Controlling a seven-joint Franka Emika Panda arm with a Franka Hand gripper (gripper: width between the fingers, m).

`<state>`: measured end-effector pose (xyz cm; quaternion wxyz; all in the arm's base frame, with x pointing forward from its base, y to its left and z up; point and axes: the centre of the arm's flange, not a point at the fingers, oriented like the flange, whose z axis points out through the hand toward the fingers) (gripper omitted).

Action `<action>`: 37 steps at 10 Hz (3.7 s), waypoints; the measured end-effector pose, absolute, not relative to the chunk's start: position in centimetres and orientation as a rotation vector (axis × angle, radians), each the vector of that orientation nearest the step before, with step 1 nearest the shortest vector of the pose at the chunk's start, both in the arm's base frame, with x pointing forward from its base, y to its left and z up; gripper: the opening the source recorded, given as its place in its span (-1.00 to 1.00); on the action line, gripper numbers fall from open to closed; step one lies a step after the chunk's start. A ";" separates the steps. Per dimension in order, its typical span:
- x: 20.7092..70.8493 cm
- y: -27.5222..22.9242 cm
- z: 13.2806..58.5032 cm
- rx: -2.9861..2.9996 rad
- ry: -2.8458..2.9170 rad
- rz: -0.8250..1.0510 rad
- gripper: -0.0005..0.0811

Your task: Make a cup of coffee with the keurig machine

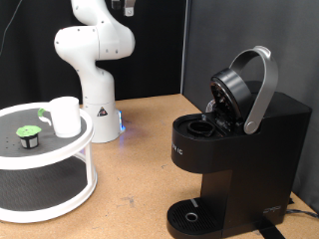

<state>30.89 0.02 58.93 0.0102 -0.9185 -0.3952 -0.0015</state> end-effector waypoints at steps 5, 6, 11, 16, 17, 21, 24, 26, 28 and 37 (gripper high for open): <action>30.4 -6.4 58.8 -2.806 -1.249 -0.047 0.98; 30.4 -6.3 58.7 -2.805 -1.249 -0.045 0.98; 29.6 -10.9 58.2 -2.804 -1.255 -0.039 0.98; 27.7 -18.6 58.1 -2.834 -1.215 -0.040 0.98; 27.4 -19.8 58.1 -2.833 -1.213 -0.043 0.98; 27.3 -21.0 57.9 -2.813 -1.250 -0.054 0.98; 26.9 -21.8 56.0 -2.614 -1.463 -0.112 0.98; 28.0 -21.9 53.1 -2.590 -1.481 -0.056 0.98; 28.8 -22.0 52.3 -2.591 -1.476 -0.029 0.98; 32.7 -23.4 45.8 -2.312 -1.811 -0.188 0.98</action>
